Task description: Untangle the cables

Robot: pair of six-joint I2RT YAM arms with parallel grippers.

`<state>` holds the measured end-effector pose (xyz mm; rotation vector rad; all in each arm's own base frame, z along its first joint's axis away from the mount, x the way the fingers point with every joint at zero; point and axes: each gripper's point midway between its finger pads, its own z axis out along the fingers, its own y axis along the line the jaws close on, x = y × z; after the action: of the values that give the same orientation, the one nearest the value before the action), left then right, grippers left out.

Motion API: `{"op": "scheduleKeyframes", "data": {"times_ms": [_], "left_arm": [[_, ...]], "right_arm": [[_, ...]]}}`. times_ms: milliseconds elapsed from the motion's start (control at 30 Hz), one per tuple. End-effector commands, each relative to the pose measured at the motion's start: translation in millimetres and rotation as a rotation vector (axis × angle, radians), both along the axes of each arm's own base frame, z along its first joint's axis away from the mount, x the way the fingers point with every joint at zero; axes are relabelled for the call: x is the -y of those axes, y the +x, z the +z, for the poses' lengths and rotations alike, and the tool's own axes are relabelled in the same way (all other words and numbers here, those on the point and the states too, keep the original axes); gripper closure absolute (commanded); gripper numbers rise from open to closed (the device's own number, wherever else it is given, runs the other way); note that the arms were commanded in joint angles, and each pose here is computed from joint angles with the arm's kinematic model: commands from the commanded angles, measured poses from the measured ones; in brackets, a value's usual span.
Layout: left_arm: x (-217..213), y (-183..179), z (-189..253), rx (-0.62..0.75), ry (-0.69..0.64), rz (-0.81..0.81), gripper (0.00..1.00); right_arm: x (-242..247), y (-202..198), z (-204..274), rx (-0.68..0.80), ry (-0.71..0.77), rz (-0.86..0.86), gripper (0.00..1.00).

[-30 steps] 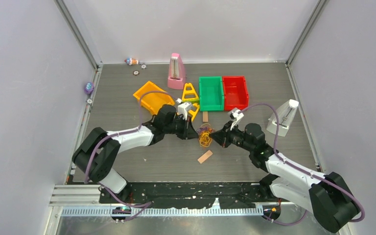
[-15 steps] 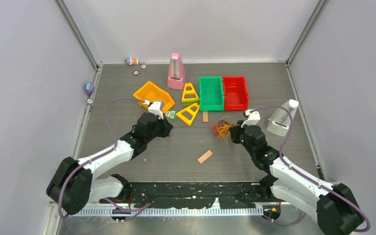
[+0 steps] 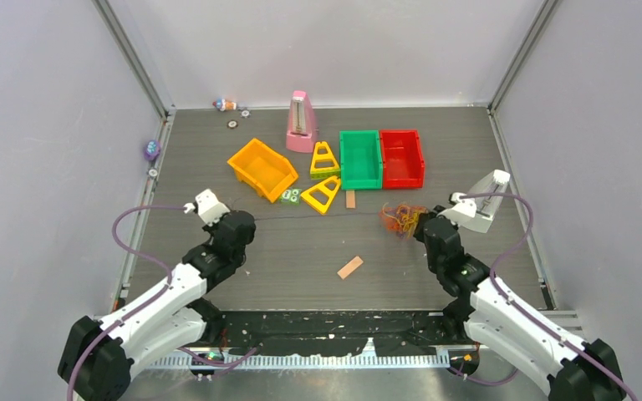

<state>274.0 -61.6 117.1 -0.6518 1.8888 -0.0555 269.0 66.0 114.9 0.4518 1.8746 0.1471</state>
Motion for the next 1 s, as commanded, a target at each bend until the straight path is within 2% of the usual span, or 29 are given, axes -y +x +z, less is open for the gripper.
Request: {"op": "scheduleKeyframes", "data": {"times_ms": [0, 200, 300, 367, 400, 433, 467, 500, 533, 567, 600, 633, 667, 800, 933, 967], "left_arm": [[-54.3, -15.0, 7.8, 0.038, 0.107, 0.277, 1.0], [-81.5, -32.7, 18.2, 0.017, 0.192, 0.42, 1.0], [-74.4, -26.6, 17.8, 0.013, 0.183, 0.389, 1.0], [-54.0, -9.7, 19.5, -0.006, 0.203, 0.253, 1.0], [-32.5, 3.1, 21.1, -0.023, 0.233, 0.093, 1.0], [-0.3, 16.6, 23.1, -0.006, 0.244, -0.126, 1.0], [38.3, 23.3, 26.2, 0.046, 0.221, -0.357, 1.0], [66.5, 22.5, 29.9, 0.107, 0.18, -0.505, 0.93], [89.2, 18.8, 36.7, 0.19, 0.137, -0.621, 0.75], [109.4, 10.3, 40.1, 0.254, 0.101, -0.737, 0.53], [118.2, 6.2, 42.2, 0.296, 0.076, -0.785, 0.32], [124.7, 3.0, 42.5, 0.308, 0.06, -0.821, 0.21], [131.0, 1.6, 43.0, 0.309, 0.059, -0.858, 0.16], [159.4, -6.3, 46.1, 0.301, 0.05, -1.016, 0.06], [174.5, -19.0, 52.9, 0.369, 0.056, -1.101, 0.04], [177.9, -22.3, 55.9, 0.388, 0.055, -1.126, 0.04]], "right_arm": [[48.6, -10.1, 9.6, 0.094, 0.033, -0.284, 0.95], [63.5, -19.8, 14.6, 0.14, 0.06, -0.355, 0.95], [63.0, -20.0, 18.1, 0.164, 0.083, -0.35, 0.95], [54.9, -15.9, 18.7, 0.174, 0.086, -0.299, 0.95], [43.8, -13.2, 18.0, 0.162, 0.066, -0.22, 0.95], [33.0, -7.1, 25.3, 0.196, 0.079, -0.162, 0.95], [13.9, -4.3, 24.5, 0.184, 0.042, -0.028, 0.95], [2.9, -0.7, 32.4, 0.219, 0.051, 0.033, 0.95], [-14.8, -0.9, 31.5, 0.212, 0.029, 0.148, 0.95], [-22.4, 0.2, 36.7, 0.233, 0.019, 0.197, 0.95], [-33.2, -0.5, 37.3, 0.234, 0.028, 0.256, 0.95], [-40.8, -1.4, 39.3, 0.241, 0.03, 0.301, 0.95], [-44.1, -1.8, 38.2, 0.238, 0.028, 0.322, 0.95], [-75.2, -10.5, 51.2, 0.298, 0.044, 0.515, 0.95], [-97.7, -23.4, 65.9, 0.282, 0.093, 0.649, 0.95], [-104.2, -25.5, 83.4, 0.296, 0.112, 0.683, 0.95]]}}
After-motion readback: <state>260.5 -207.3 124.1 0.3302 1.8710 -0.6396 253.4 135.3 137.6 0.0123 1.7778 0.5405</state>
